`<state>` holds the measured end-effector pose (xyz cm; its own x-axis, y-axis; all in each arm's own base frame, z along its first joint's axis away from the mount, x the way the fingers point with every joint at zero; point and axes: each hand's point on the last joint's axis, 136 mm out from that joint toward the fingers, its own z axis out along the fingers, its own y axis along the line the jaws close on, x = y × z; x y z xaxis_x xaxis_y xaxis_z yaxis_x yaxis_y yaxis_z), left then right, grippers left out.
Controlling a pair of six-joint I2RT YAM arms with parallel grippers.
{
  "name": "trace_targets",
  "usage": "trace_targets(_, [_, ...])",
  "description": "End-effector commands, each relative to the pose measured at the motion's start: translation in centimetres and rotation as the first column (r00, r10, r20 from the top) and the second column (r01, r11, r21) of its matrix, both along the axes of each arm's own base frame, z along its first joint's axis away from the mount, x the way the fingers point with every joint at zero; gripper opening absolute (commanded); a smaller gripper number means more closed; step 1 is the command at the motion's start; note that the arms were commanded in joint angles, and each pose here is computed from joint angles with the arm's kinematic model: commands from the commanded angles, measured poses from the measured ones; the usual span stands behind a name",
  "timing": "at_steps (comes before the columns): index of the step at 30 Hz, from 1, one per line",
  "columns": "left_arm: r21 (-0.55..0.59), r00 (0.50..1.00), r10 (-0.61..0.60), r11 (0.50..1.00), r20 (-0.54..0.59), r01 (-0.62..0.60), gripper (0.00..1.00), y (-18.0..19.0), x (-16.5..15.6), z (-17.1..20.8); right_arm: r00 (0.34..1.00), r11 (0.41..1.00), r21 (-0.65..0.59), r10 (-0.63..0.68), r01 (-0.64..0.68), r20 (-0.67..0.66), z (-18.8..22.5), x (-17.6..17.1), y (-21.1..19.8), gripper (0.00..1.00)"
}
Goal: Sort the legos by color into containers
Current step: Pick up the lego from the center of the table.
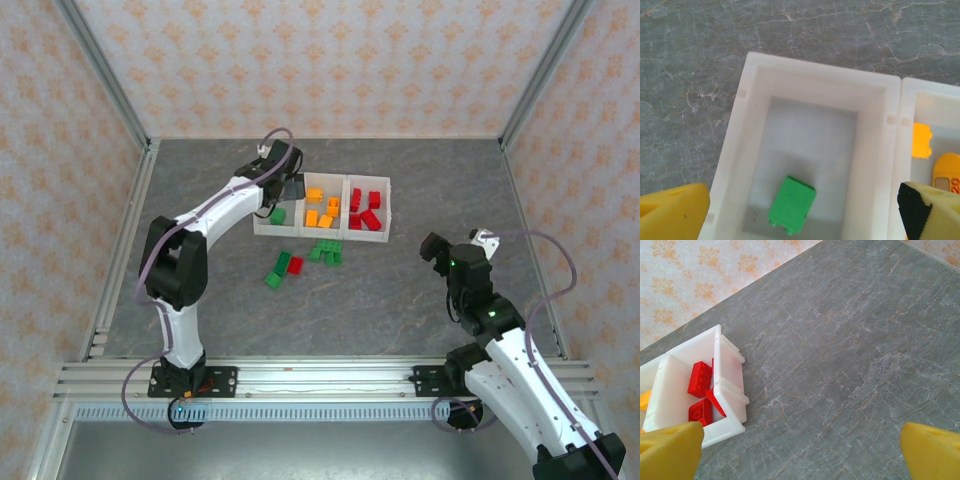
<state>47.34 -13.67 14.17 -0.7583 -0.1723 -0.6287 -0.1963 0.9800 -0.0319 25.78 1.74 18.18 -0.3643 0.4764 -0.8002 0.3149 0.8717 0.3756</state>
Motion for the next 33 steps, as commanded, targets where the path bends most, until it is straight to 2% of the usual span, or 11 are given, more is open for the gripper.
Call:
trace_targets(1, [-0.081,0.999,-0.011,0.997,0.049,0.015,0.99,-0.7,-0.7,1.5,1.0,1.0,0.002,-0.007,0.007,0.023,0.8,0.1,-0.1,1.0])
trace_targets(7, [-0.096,0.992,-0.11,0.988,0.067,0.117,0.99,-3.2,-4.4,2.1,1.0,1.0,0.005,-0.001,0.001,0.02,0.6,0.2,0.0,1.0])
trace_targets(12, [-0.065,0.966,-0.251,0.965,0.066,0.255,0.99,-7.8,-8.6,2.2,1.0,1.0,0.012,0.004,-0.004,0.021,0.5,0.2,0.2,1.0])
trace_targets(17, [-0.076,0.953,-0.302,0.951,0.005,0.301,0.98,-10.2,-11.8,0.2,1.0,1.0,0.016,0.009,-0.01,0.018,0.5,0.2,0.3,1.0])
trace_targets(20, [-0.068,0.947,-0.32,0.946,-0.042,0.317,0.94,-10.6,-13.2,-1.6,1.0,1.0,0.021,0.011,-0.012,0.02,0.6,0.2,0.3,1.0])
trace_targets(28, [-0.021,0.925,-0.324,0.945,-0.2,0.327,0.78,-9.8,-14.8,-6.6,1.0,1.0,0.027,0.008,-0.009,0.021,0.7,0.1,0.3,1.0])
trace_targets(33, [-0.012,0.911,-0.345,0.936,-0.227,0.351,0.76,-10.6,-14.1,-7.4,1.0,1.0,0.027,0.003,-0.004,0.022,0.7,0.1,0.3,1.0])
